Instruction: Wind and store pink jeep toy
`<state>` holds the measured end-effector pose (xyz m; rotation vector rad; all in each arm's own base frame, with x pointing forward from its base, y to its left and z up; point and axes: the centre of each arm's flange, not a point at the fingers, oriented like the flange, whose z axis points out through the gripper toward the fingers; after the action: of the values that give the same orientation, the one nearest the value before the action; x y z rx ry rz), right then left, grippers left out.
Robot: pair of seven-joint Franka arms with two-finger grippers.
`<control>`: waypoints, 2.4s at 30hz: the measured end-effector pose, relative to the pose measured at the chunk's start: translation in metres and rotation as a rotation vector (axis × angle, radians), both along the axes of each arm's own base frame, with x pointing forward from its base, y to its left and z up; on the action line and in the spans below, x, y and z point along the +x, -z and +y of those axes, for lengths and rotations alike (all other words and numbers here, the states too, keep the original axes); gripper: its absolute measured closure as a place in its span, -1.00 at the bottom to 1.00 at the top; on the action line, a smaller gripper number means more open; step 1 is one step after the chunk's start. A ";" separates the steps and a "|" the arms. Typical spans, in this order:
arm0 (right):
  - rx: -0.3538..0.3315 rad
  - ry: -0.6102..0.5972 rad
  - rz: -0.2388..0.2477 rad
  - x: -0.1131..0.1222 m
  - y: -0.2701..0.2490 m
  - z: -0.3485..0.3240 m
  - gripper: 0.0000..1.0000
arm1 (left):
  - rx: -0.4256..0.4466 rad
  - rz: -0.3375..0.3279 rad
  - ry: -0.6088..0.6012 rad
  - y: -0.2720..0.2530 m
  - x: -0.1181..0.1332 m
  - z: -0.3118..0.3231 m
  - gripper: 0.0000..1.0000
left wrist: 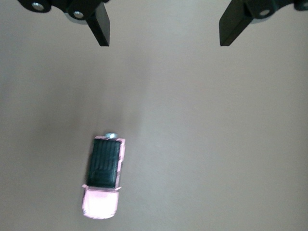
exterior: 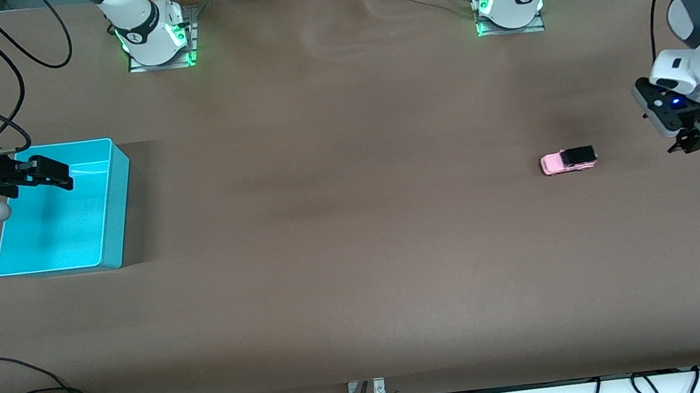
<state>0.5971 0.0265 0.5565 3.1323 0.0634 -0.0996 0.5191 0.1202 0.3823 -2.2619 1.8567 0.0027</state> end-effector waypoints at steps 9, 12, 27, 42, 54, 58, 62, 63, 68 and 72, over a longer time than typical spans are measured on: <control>0.000 0.000 0.000 0.000 0.000 0.000 -1.00 | 0.016 -0.067 0.082 -0.045 0.015 -0.046 -1.00; 0.000 0.000 0.000 0.000 0.000 0.000 -1.00 | 0.015 -0.063 0.079 -0.055 0.016 -0.050 -1.00; 0.000 0.000 0.000 0.000 0.000 0.000 -1.00 | -0.105 -0.050 -0.195 -0.089 0.022 -0.051 -1.00; 0.000 0.000 0.000 0.000 0.000 0.000 -1.00 | -0.116 0.067 -0.505 -0.120 0.027 -0.094 -1.00; 0.000 0.000 0.000 0.000 0.000 0.000 -1.00 | -0.089 0.148 -0.772 -0.131 0.053 -0.114 -1.00; 0.000 0.000 0.000 0.000 0.000 0.000 -1.00 | -0.074 0.155 -0.885 -0.129 0.051 -0.132 -1.00; 0.000 0.000 0.000 0.000 0.000 0.000 -1.00 | -0.060 0.162 -0.943 -0.131 0.048 -0.145 -1.00; 0.000 0.000 0.000 0.000 0.000 0.000 -1.00 | -0.060 0.160 -0.951 -0.132 0.048 -0.146 -1.00; 0.000 0.000 0.000 0.000 0.000 0.000 -1.00 | -0.064 0.139 -1.028 -0.142 0.050 -0.140 -1.00; 0.000 0.000 0.000 0.000 0.000 0.000 -1.00 | -0.079 0.109 -1.103 -0.171 0.051 -0.119 -1.00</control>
<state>0.5971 0.0264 0.5565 3.1323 0.0633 -0.0995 0.5700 0.0015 0.5532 -3.0448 0.4291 0.2260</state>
